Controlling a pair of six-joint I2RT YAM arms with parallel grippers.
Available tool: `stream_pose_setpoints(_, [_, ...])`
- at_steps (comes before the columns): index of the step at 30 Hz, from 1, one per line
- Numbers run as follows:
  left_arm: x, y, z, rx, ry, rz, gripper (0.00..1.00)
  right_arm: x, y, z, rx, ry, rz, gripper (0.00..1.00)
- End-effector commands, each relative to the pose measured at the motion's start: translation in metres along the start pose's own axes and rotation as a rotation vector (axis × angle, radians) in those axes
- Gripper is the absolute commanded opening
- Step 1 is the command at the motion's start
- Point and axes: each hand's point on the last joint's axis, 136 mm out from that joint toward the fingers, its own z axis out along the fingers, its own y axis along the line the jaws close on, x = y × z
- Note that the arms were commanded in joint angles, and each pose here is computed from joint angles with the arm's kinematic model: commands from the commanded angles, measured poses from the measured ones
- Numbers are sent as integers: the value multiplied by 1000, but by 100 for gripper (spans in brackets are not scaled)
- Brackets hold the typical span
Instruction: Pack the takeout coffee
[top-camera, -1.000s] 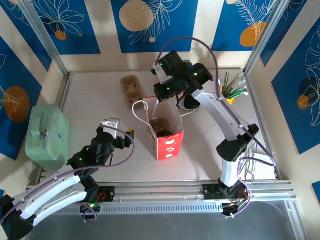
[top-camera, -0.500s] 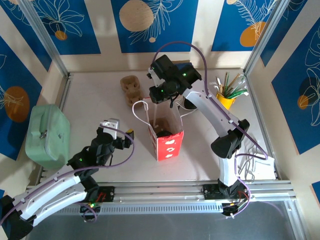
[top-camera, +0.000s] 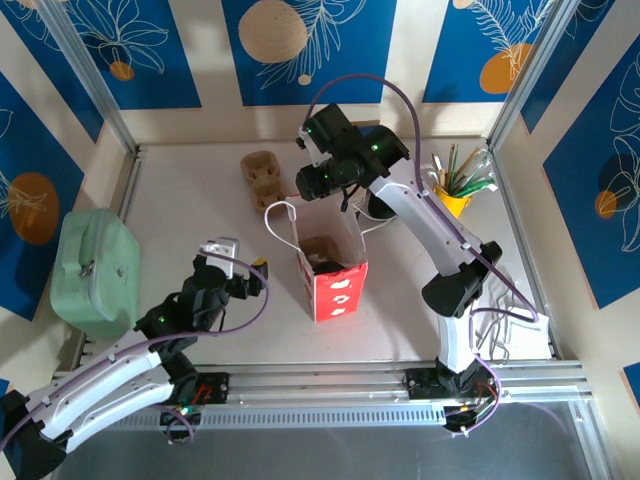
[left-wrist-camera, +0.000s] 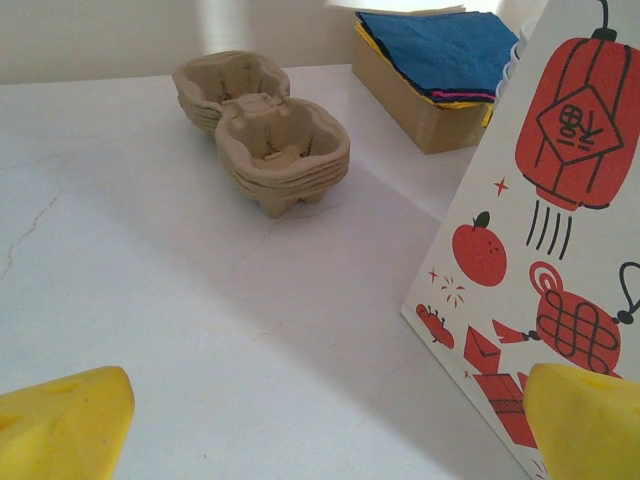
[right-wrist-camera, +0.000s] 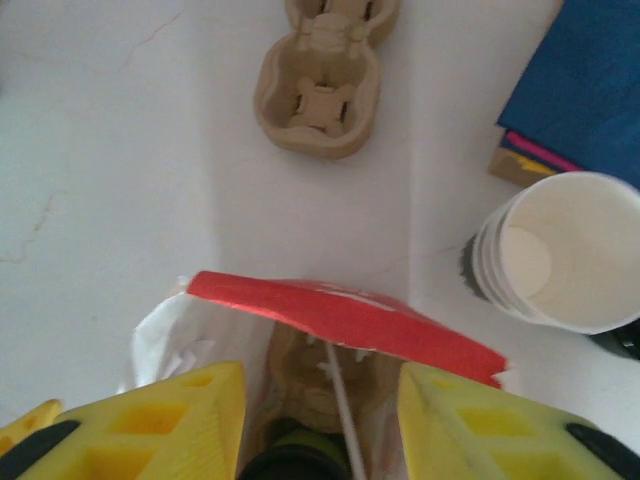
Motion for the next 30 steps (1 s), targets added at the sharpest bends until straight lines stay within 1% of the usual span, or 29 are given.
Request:
stream_pose_setpoints(1, [-2, 1, -2, -10, -11, -9, 100, -19, -23, -36, 127, -122, -16, 50])
stream_pose_setpoints(4, [-2, 2, -2, -14, -10, -8, 100, -30, -40, -44, 213, -175, -17, 56])
stream_pose_setpoints(8, [-2, 4, -3, -21, -8, -9, 100, -46, -62, -54, 277, -242, -7, 60])
stream_pose_setpoints(11, [-2, 5, -4, -27, -8, -8, 100, -58, -84, -58, 297, -285, 22, 60])
stream_pose_setpoints(14, [-4, 6, -5, -32, -11, -7, 100, -68, -113, -53, 314, -306, 70, 59])
stream_pose_setpoints(19, [-6, 6, -6, -32, -13, -5, 100, -77, -162, -38, 338, -295, 142, 59])
stream_pose_setpoints(20, [-6, 7, -6, -34, -14, -5, 100, -78, -166, -33, 322, -288, 138, 59])
stream_pose_setpoints(22, [-6, 8, -6, -39, -15, -5, 100, -82, -177, -18, 288, -274, 132, 60])
stream_pose_setpoints(27, [-11, 12, -9, -59, -26, -4, 100, -78, -218, 23, 337, -216, 182, 60])
stream_pose_setpoints(30, [-14, 13, -11, -61, -34, -3, 100, -73, -239, 50, 380, -180, 196, 62])
